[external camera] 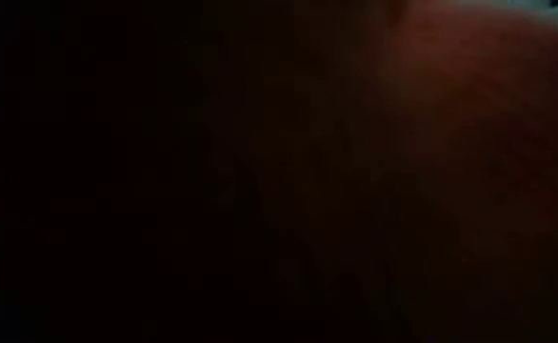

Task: Sort clothes
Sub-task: Put the red underwear into the top white bin

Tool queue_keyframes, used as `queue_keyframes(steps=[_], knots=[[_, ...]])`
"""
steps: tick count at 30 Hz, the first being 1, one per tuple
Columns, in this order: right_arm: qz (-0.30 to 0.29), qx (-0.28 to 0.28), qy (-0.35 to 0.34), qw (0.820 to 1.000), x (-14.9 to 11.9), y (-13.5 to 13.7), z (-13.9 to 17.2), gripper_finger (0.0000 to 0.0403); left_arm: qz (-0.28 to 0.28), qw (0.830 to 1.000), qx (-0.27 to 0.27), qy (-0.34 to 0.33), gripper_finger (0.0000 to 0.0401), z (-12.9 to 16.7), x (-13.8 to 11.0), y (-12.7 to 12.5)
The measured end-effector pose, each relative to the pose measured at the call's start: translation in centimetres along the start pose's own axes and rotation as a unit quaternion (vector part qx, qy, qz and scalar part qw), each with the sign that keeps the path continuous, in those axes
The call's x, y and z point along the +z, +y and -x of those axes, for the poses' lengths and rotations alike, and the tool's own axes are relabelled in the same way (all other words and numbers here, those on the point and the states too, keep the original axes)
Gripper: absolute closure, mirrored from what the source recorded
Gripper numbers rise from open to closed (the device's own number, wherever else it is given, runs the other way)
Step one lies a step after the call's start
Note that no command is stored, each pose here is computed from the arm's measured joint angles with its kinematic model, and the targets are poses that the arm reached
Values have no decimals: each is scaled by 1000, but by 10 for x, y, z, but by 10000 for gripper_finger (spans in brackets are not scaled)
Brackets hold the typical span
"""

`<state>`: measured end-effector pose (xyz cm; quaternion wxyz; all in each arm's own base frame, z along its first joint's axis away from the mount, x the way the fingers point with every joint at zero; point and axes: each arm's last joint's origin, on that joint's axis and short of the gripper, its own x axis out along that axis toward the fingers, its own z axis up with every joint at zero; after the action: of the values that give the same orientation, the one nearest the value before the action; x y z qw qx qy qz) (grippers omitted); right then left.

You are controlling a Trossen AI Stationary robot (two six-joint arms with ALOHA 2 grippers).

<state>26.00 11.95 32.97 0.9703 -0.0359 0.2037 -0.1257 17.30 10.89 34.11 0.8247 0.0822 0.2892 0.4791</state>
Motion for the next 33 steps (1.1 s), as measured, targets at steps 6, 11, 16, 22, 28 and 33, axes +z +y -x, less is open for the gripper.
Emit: queue_keyframes(steps=[6,11,16,22,28,33], knots=[[0,0,0,1000,0,0,0,123,12,1000,-12,16,203,15,10,8],[1,0,0,1000,0,0,0,123,31,993,-112,-8,183,41,19,10],[4,-1,3,1000,-1,0,0,123,28,955,-292,-48,189,68,19,-1],[6,-1,4,1000,-1,0,0,123,-6,919,-393,3,190,88,5,-23],[7,-1,5,1000,-1,0,0,123,-12,897,-433,94,191,90,-32,-58],[8,-1,5,1000,-1,0,0,123,-25,876,-454,160,191,92,-70,-91]])
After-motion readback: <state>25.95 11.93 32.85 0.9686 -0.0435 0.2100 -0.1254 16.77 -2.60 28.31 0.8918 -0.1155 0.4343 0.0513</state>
